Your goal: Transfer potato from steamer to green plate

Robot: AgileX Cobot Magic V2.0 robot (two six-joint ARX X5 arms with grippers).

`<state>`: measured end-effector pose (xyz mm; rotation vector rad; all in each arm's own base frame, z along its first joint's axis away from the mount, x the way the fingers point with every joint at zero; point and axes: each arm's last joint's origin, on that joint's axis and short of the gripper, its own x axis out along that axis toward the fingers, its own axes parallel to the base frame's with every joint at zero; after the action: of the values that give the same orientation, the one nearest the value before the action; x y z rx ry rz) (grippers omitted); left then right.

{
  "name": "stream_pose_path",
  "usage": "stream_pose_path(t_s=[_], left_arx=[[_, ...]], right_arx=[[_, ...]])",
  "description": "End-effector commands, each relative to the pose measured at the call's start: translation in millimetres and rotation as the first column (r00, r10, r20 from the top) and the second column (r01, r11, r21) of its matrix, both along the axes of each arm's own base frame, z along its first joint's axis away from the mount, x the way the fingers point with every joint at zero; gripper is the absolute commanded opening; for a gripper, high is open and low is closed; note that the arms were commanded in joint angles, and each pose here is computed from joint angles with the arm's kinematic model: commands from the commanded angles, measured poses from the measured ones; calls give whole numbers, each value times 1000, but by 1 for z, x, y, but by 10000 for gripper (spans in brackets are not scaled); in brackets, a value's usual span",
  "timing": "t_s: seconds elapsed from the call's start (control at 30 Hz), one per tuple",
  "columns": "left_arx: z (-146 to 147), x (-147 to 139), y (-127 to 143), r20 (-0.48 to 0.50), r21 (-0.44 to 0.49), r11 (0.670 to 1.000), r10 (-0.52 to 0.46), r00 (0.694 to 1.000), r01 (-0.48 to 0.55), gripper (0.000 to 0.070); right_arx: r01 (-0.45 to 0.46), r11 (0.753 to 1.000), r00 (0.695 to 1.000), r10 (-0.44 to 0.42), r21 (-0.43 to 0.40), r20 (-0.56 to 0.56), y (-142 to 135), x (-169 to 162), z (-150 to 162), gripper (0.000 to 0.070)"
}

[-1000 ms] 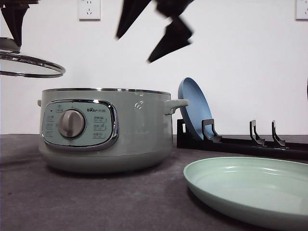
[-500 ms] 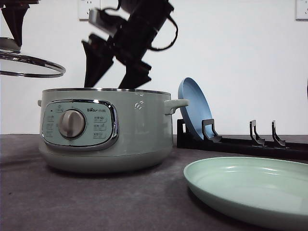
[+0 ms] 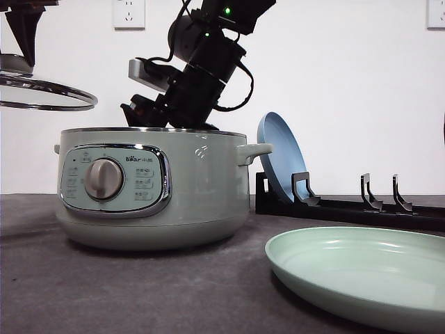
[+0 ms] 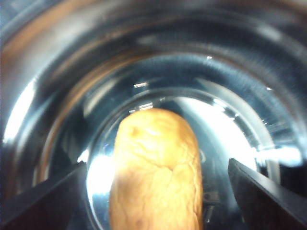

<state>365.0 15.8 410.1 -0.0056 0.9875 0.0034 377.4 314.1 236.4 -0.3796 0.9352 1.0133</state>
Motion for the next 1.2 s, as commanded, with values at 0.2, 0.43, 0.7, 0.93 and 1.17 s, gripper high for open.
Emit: stream_pose_path(t_s=[0.2,0.43,0.7,0.93,1.17], left_arx=[[14,-2,-1,76,-4,1000,6,997,-6,9],[14,-2,-1,77,-4,1000,6,997,-6,9],[14,-2,-1,76,-4,1000,6,997,-6,9],[14,-2,-1,76,-4,1000,6,997,-6,9],[14,-2,-1,75,-4,1000,6,997,-6,9]], right_arx=[[-6,1000,1000,6,-11,-21,10,4,-17,316],[3,1000,1000,-3,-8,-29,11,2,-12,236],[22,998,999,-24,58,34,0,-6,67,236],[62,995,995,-67,72,69,-49,-43,151,237],[135,991,986,-134,-11,99,-101,-100,202,237]])
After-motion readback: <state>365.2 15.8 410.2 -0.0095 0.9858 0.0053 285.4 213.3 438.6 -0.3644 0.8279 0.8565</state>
